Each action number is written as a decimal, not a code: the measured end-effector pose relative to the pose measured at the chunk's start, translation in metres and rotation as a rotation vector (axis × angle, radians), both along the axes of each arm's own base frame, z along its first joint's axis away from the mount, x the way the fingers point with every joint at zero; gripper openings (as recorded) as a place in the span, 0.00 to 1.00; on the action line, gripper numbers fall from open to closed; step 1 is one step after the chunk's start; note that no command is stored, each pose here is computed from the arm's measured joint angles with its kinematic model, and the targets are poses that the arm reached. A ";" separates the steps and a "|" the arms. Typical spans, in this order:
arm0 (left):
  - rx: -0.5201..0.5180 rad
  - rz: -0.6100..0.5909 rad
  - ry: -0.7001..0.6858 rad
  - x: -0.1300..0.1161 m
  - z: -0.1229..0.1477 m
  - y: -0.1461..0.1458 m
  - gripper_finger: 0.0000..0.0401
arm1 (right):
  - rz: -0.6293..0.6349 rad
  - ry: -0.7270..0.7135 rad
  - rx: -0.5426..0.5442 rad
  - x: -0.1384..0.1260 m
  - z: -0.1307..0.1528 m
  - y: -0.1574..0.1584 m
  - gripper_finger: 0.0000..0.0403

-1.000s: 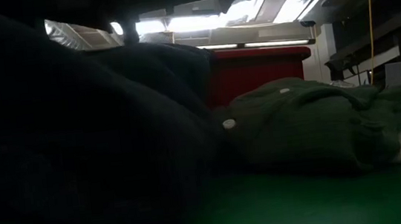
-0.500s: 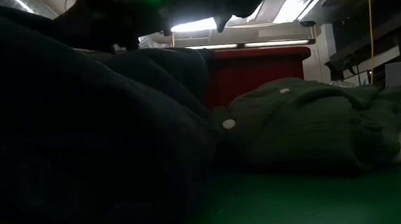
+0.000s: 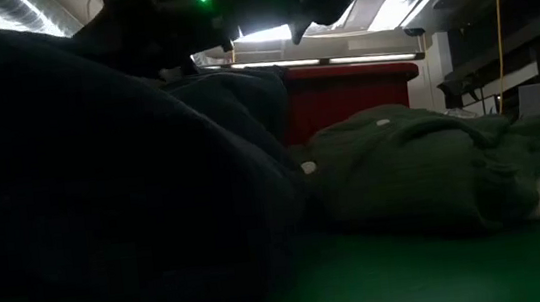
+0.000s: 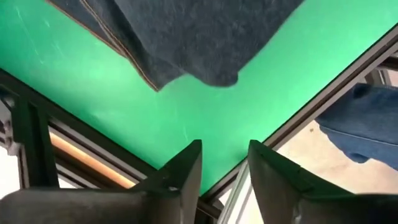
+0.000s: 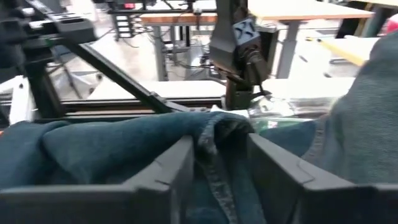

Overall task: Fold laundry
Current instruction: Fold the dark blue pants

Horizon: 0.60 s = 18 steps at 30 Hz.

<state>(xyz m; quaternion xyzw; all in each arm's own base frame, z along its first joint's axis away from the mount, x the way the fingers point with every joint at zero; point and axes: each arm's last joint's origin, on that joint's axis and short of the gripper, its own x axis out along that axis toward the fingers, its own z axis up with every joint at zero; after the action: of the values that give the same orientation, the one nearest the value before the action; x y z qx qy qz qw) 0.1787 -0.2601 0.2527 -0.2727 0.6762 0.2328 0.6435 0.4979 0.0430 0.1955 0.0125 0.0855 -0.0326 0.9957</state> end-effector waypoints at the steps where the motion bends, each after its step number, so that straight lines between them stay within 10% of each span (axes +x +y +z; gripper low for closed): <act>1: -0.004 0.005 0.000 0.000 0.000 0.000 0.32 | -0.014 0.000 -0.003 0.000 0.000 0.000 0.39; 10: -0.156 0.012 -0.081 0.008 0.002 -0.015 0.28 | -0.036 0.011 -0.084 -0.012 0.035 -0.002 0.48; 18: -0.209 -0.095 -0.498 0.035 0.014 -0.028 0.19 | 0.140 0.304 -0.064 -0.056 0.078 0.003 0.48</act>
<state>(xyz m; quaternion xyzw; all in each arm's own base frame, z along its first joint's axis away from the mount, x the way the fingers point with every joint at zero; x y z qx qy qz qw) 0.2139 -0.2878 0.2666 -0.3547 0.5296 0.0571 0.7684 0.4419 0.0459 0.2730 -0.0304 0.2347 0.0327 0.9710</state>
